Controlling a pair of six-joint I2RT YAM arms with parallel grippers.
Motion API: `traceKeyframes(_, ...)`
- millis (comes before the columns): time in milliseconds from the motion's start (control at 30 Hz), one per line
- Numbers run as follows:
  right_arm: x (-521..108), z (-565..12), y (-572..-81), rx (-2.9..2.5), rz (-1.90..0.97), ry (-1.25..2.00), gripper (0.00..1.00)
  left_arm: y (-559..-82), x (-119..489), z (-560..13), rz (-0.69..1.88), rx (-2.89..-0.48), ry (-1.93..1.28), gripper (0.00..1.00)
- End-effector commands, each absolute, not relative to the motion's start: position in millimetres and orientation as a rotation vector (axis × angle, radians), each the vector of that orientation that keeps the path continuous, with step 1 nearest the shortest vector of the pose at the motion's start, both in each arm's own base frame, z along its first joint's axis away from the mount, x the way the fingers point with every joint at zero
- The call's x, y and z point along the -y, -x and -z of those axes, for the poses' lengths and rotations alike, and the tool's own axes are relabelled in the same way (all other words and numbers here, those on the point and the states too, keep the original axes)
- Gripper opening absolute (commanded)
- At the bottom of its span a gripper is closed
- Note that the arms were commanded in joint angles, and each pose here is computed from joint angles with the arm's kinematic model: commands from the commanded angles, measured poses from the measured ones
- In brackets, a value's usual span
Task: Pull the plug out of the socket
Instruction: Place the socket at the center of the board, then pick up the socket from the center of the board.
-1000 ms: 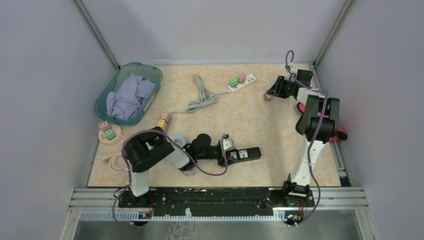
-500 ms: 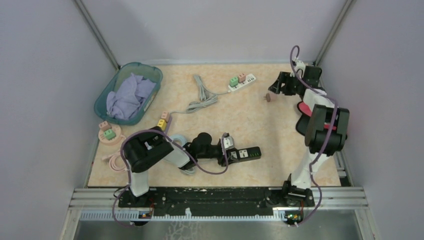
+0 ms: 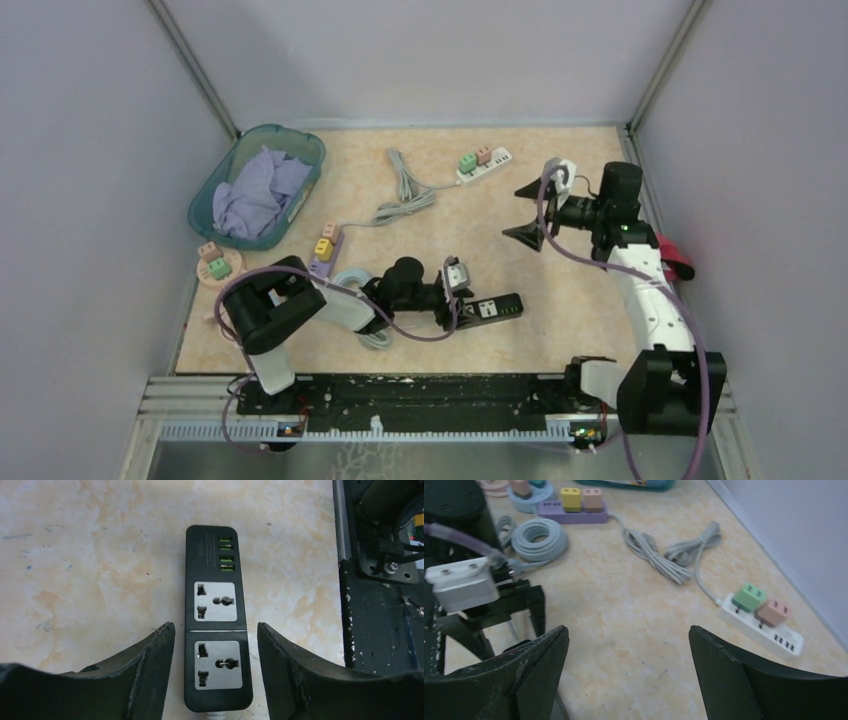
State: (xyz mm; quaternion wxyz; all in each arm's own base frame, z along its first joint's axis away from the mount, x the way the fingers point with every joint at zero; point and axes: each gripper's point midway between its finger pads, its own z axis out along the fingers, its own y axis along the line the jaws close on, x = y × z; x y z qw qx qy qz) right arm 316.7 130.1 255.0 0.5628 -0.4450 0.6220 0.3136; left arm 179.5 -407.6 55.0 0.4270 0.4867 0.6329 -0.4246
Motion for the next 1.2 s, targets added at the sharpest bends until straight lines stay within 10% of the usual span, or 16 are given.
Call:
traceKeyframes(0, -155.9, -255.1, -266.6, -1.202, -0.777, 1.301, 0.9, -179.7, 406.1, -83.4, 1.067, -1.52, -1.201, 0.68)
traceKeyframes(1167, -218.7, -104.6, -201.3, -1.248, -0.804, 1.849, 0.99, -257.4, 284.8, -144.7, 0.554, -1.688, -0.606, 0.88)
